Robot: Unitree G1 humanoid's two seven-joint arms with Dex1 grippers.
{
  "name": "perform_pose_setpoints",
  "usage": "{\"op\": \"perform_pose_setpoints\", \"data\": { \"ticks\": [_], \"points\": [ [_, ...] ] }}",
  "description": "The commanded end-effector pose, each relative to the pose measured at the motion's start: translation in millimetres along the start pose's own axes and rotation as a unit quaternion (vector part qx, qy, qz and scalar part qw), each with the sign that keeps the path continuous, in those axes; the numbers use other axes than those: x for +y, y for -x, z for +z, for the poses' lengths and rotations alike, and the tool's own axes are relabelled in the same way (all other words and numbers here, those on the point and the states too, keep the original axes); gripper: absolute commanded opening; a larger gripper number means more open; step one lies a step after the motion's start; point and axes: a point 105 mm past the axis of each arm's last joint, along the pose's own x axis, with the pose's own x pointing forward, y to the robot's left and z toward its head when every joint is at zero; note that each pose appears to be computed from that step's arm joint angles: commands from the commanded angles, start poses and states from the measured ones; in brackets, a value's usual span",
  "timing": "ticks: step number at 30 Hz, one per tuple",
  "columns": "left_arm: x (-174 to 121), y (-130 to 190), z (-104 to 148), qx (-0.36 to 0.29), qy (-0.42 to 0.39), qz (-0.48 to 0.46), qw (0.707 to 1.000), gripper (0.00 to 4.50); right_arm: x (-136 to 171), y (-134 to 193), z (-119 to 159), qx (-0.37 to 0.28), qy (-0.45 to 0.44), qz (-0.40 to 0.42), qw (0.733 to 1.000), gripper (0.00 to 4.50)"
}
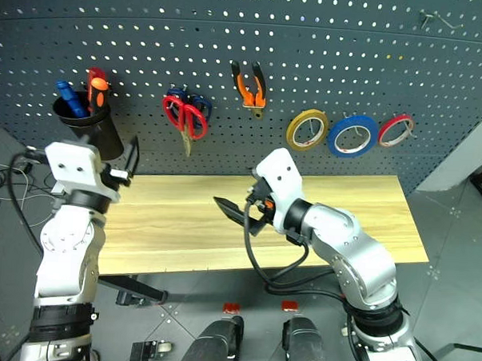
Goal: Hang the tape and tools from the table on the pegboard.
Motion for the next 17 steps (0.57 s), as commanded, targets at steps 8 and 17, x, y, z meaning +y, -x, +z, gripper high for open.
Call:
{"op": "perform_pose_setpoints", "data": {
  "ticks": [8,17],
  "points": [
    [12.2,14.2,-48.6,0.112,-0.050,0.013,0.992,3.20,-93.6,59.1,-94.9,0.022,-0.016,-0.281,0.959,4.50],
    [26.7,13.7,-72.1,0.140,-0.027,0.033,0.989,3.20,-101.8,74.6,-129.3,0.057,0.005,-0.285,0.957,4.50]
  ]
}}
